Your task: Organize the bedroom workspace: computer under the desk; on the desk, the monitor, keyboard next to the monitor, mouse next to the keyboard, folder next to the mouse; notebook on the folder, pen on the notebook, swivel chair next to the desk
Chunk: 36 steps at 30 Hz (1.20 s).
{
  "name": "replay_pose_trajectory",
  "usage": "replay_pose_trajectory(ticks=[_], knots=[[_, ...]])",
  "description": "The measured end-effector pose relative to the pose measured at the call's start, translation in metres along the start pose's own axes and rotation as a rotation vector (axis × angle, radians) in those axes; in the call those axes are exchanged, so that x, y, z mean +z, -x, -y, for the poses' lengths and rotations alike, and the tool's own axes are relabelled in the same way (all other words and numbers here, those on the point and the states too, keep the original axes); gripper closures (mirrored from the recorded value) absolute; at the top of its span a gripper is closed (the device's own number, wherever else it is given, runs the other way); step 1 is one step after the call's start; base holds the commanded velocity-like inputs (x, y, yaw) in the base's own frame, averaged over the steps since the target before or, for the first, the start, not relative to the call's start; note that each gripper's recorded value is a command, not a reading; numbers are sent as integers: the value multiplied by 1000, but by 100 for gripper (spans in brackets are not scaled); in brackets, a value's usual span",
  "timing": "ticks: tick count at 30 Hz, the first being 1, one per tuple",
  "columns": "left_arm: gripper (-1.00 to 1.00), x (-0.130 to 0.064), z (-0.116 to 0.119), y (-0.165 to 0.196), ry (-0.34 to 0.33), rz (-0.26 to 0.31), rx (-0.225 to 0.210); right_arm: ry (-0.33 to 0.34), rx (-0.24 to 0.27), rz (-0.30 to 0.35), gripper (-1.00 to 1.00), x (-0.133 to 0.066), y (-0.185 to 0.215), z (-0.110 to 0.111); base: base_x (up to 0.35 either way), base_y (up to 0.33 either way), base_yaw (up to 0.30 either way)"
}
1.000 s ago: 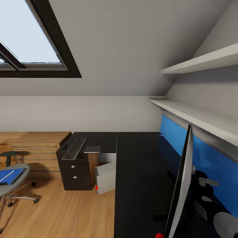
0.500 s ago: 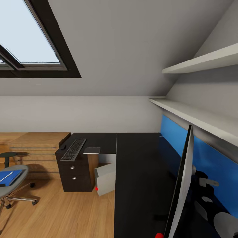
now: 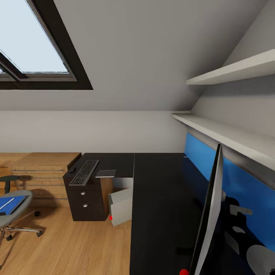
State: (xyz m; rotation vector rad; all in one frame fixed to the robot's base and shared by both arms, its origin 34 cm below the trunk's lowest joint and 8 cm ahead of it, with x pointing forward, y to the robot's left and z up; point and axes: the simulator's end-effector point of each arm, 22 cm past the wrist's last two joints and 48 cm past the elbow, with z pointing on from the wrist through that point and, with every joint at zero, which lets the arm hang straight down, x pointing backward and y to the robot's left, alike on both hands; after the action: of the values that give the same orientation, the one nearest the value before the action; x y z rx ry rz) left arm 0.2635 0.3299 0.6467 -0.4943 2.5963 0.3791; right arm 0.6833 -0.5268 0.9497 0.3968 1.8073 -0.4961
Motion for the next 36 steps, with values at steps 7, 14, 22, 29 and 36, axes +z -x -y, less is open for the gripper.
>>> replay_pose_trajectory(ticks=[7,14,22,29,36], knots=[[-100,0,1,0,-1,0,-1,2,-1,0,100,0,0,-1,-5,-14,0],[-100,0,1,0,-1,0,-1,0,-1,0,100,0,0,0,0,0,0],[-100,0,1,0,-1,-1,-1,-13,11,-10,-100,-1,-6,5,0,0,0],[-100,0,1,0,-1,-1,-1,-14,11,-10,-100,-1,-6,5,0,0,0],[-100,0,1,0,-1,-1,-1,-14,11,-10,-100,-1,-6,5,0,0,0]])
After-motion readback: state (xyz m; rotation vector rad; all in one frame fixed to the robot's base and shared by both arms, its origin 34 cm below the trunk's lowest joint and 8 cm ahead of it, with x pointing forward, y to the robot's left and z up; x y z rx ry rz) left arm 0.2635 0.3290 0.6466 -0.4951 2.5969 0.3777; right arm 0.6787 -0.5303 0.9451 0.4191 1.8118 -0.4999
